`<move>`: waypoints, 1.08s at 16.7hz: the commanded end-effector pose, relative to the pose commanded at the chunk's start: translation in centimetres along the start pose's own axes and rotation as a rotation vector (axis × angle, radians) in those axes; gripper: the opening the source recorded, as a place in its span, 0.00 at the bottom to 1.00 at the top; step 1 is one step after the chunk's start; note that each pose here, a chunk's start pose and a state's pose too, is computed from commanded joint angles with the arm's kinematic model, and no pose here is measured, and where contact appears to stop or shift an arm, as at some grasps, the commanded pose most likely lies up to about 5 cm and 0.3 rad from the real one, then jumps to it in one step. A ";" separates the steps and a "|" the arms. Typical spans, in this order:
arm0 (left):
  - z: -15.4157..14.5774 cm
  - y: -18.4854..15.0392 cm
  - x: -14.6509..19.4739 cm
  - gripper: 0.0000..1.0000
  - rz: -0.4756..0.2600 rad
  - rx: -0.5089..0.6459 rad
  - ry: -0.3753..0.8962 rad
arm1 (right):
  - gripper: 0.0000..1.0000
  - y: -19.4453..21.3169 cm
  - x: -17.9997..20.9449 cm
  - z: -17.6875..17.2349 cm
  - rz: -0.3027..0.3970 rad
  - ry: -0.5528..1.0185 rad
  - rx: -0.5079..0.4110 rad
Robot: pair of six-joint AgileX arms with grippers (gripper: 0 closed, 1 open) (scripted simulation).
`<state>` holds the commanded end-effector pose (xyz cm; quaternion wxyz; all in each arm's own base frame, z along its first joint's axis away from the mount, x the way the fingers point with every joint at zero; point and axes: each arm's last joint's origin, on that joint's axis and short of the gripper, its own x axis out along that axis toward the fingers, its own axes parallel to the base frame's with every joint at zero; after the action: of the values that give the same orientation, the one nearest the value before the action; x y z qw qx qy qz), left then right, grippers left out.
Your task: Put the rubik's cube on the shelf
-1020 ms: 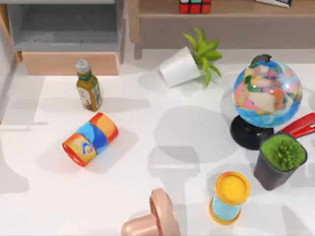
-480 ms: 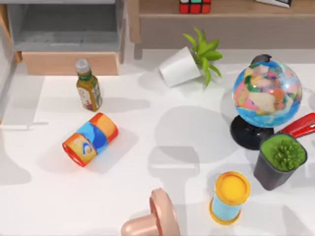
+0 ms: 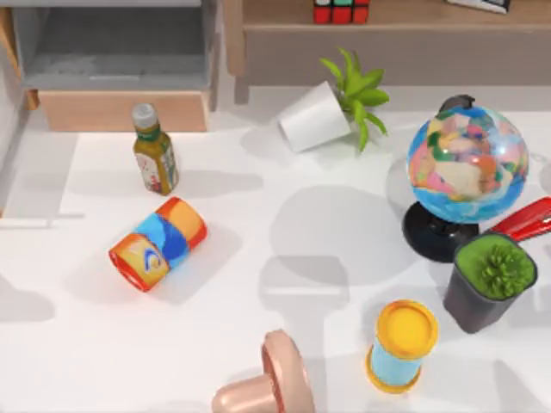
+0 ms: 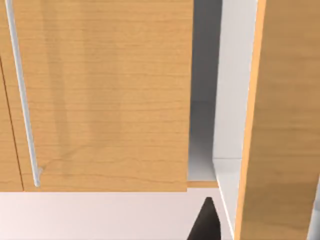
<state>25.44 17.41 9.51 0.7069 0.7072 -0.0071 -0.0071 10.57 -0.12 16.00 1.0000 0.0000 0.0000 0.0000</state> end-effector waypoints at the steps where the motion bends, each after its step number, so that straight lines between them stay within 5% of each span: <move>1: 0.0 0.0 0.0 0.17 0.000 0.000 0.000 | 1.00 0.0 0.0 0.0 0.000 0.000 0.000; 4: 0.0 0.0 0.0 0.00 0.000 0.000 0.000 | 1.00 0.0 0.0 0.0 0.000 0.000 0.000; 13: 0.0 -0.4 0.0 0.00 -0.017 -0.017 0.003 | 1.00 0.0 0.0 0.0 0.000 0.000 0.000; 18: -0.5 0.1 4.3 0.00 0.005 -0.003 0.000 | 1.00 0.0 0.0 0.0 0.000 0.000 0.000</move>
<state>29.76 17.79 9.60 0.7079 0.7063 -0.0085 -0.0053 10.57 -0.12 16.00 1.0000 0.0000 0.0000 0.0000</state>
